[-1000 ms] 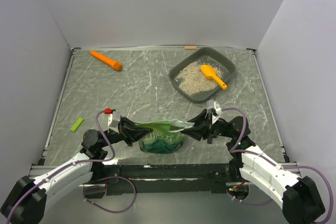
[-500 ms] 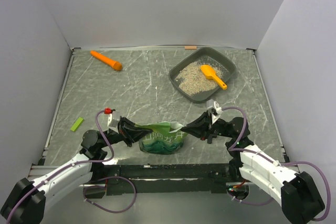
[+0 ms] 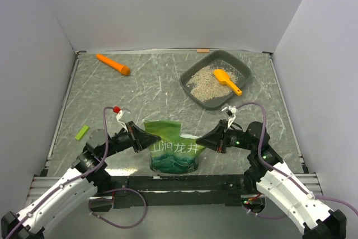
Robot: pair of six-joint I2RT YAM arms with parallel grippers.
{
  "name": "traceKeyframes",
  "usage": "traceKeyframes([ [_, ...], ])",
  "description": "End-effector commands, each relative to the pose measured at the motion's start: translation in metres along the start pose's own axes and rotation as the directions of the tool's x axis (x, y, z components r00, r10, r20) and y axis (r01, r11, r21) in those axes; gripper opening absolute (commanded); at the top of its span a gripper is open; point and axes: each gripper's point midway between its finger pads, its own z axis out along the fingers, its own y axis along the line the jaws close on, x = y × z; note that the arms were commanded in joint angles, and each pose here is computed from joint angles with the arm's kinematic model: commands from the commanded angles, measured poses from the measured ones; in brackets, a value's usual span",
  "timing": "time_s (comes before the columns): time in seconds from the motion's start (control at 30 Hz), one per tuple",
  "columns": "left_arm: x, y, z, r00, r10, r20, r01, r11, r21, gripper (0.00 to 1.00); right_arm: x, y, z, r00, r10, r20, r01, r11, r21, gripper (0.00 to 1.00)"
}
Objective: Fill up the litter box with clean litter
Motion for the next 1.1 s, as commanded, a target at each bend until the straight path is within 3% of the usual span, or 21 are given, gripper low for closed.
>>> traceKeyframes([
  [0.0,-0.013,0.024,-0.008,0.977,-0.204,0.064,0.214,0.951,-0.223,0.01,-0.001,0.001,-0.007,0.975,0.219,-0.023,-0.215,0.970,0.109,0.00],
  [0.13,-0.002,0.017,-0.015,0.955,-0.292,0.046,0.295,0.934,-0.202,0.01,0.032,-0.012,-0.008,0.921,0.378,-0.098,-0.360,0.919,0.160,0.00],
  [0.37,0.020,0.010,-0.033,0.919,-0.395,0.002,0.386,0.897,-0.218,0.01,0.061,-0.008,-0.013,0.848,0.500,-0.175,-0.479,0.865,0.149,0.00],
  [0.63,0.055,0.011,-0.048,0.826,-0.557,-0.084,0.510,0.802,-0.311,0.01,0.083,0.002,-0.023,0.746,0.613,-0.260,-0.589,0.789,0.172,0.00],
  [0.9,0.095,0.015,-0.067,0.714,-0.683,-0.156,0.585,0.704,-0.402,0.01,0.119,-0.003,-0.034,0.603,0.734,-0.314,-0.684,0.678,0.270,0.00],
  [1.07,0.116,0.021,-0.075,0.652,-0.735,-0.184,0.603,0.651,-0.461,0.01,0.128,-0.009,-0.035,0.577,0.754,-0.314,-0.689,0.656,0.309,0.00],
])
